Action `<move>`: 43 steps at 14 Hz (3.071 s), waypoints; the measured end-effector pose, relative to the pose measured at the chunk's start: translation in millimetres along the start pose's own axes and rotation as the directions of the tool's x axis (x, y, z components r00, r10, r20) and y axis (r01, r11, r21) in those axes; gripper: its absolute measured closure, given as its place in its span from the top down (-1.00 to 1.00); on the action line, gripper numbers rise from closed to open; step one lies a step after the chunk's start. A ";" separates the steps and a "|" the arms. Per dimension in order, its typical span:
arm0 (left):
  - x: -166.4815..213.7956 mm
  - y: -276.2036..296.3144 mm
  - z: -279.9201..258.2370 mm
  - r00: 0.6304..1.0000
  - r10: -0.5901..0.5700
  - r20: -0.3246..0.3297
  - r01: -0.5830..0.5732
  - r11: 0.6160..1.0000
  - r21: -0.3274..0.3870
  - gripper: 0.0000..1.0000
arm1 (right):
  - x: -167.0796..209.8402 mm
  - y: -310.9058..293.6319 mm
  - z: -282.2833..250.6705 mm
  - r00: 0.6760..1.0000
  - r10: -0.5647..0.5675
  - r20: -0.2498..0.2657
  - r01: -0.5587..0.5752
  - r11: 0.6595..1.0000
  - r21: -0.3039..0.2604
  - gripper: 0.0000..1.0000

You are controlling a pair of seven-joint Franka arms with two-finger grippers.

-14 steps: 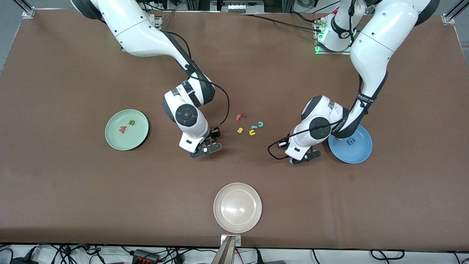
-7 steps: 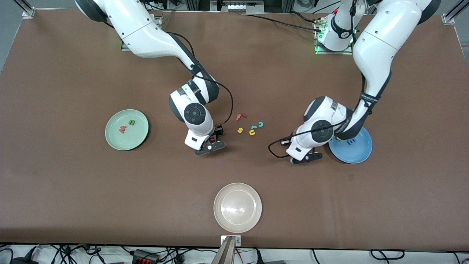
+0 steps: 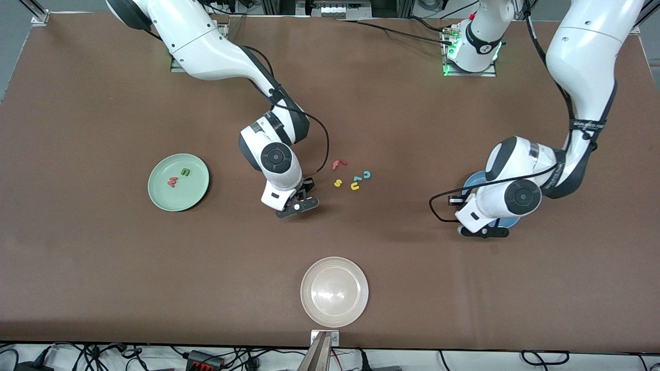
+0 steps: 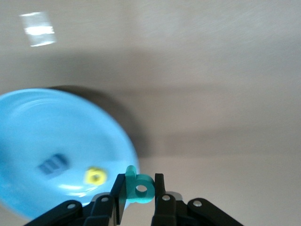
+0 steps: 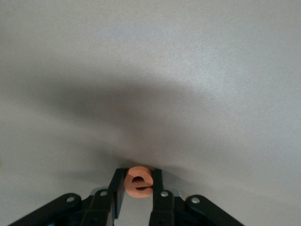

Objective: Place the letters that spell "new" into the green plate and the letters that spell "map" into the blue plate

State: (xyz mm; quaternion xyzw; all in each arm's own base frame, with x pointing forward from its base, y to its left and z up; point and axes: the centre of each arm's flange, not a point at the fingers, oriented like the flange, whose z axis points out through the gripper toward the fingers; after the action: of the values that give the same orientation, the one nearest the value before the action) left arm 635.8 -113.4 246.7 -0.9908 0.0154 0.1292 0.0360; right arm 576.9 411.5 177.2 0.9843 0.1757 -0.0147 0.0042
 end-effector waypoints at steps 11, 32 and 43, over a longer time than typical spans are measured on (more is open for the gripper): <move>-2.5 -42.7 4.6 0.997 0.082 0.008 -0.083 0.991 0.106 0.78 | -58.2 237.5 -44.8 0.937 0.329 0.116 -0.308 0.936 -0.168 -0.44; -158.5 -108.3 -325.2 0.984 0.064 -0.168 -0.076 0.995 -0.071 1.00 | -104.6 286.0 -36.2 0.848 0.491 0.198 -0.480 0.871 -0.103 0.67; -204.0 -125.3 -328.6 0.971 0.025 -0.237 -0.043 0.997 -0.069 1.00 | -51.0 320.4 -276.4 0.857 0.505 0.101 -0.503 0.863 -0.052 1.00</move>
State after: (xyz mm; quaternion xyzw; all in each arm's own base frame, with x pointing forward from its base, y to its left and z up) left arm 527.5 -8.9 624.4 -0.9994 0.0318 0.0118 -0.0050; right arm 647.4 97.0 456.1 0.9935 -0.0881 -0.0659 0.0294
